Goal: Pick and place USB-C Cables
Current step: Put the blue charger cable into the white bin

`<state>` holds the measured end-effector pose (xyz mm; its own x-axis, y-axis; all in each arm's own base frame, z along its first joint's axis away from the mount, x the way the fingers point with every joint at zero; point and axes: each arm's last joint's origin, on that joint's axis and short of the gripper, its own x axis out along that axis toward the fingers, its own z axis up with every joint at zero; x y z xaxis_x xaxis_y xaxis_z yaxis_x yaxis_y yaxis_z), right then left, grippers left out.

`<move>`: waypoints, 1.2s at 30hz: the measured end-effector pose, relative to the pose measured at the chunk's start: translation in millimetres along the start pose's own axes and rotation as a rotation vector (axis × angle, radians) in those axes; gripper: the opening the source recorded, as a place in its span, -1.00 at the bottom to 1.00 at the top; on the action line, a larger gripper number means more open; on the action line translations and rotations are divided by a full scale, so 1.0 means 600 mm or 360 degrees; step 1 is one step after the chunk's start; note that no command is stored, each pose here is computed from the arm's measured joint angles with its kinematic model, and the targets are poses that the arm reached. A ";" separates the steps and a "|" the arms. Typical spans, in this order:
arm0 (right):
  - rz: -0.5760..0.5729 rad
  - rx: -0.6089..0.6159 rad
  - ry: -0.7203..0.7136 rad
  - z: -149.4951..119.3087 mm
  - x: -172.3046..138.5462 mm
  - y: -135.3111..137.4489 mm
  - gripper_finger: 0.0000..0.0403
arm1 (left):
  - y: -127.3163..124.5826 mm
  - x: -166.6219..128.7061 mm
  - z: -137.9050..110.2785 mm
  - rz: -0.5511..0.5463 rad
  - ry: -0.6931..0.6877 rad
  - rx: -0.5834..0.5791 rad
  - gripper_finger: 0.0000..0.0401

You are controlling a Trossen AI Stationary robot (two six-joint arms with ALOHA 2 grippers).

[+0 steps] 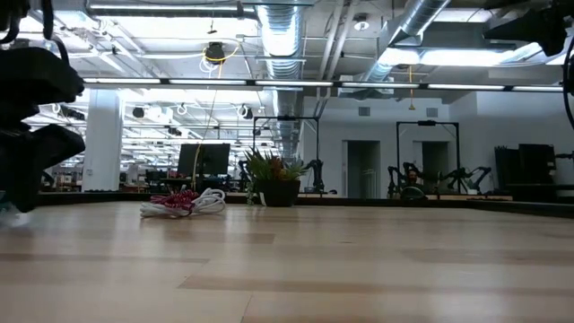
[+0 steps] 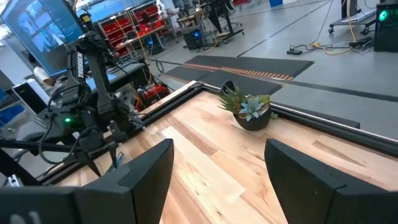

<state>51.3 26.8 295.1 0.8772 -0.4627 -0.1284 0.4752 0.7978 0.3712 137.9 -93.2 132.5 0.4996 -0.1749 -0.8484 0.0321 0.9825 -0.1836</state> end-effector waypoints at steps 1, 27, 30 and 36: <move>0.0000 -0.0003 0.0000 0.000 0.000 0.000 0.38 | 0.000 0.000 0.000 -0.0010 0.0006 0.0016 0.09; 0.0002 -0.0010 0.0007 0.000 0.000 0.000 0.38 | 0.004 -0.011 -0.003 0.0107 0.0173 0.0145 0.09; 0.0002 -0.0010 0.0008 0.000 0.000 0.000 0.38 | 0.004 -0.011 -0.002 0.0110 0.0171 0.0171 0.09; 0.0002 -0.0009 0.0008 0.000 0.000 0.000 0.38 | 0.003 0.008 -0.006 0.0160 0.0252 0.0224 0.09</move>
<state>51.3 26.9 295.3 0.8781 -0.4598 -0.1323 0.4744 0.8005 0.3664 137.3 -92.5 126.6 0.3647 -0.0728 -0.9283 0.1152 0.9928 -0.0326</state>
